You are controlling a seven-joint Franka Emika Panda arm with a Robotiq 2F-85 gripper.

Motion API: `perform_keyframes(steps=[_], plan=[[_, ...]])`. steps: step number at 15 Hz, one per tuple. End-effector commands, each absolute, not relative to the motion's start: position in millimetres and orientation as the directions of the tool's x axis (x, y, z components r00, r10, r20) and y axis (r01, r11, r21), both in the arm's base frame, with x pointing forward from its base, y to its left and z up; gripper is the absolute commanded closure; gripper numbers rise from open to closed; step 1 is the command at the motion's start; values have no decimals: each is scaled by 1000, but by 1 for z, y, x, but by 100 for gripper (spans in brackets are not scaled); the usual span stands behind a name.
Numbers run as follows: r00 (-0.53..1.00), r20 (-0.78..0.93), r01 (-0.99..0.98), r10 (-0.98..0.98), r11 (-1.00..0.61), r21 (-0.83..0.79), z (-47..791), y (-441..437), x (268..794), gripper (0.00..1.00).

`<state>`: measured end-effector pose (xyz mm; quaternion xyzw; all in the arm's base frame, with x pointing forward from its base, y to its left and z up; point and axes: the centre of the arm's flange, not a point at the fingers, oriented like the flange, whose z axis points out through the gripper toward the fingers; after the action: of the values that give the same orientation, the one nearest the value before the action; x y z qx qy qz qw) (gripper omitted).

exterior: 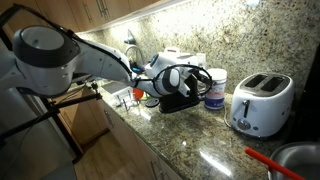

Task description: Slide the tin forward

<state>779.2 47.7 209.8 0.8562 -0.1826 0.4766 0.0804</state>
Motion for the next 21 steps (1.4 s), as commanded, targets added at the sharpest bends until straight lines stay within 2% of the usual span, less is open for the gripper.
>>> perform_keyframes(steps=[1,4,9,16,21], plan=[[480,837,-401,-262,-915,-57,214,47,810,0],[504,820,-399,-272,-915,-59,218,49,810,0],[642,723,-369,-257,-930,-4,223,59,791,0],[863,464,-297,-200,-944,146,226,66,763,0],[940,276,-271,-202,-931,242,234,71,738,0]])
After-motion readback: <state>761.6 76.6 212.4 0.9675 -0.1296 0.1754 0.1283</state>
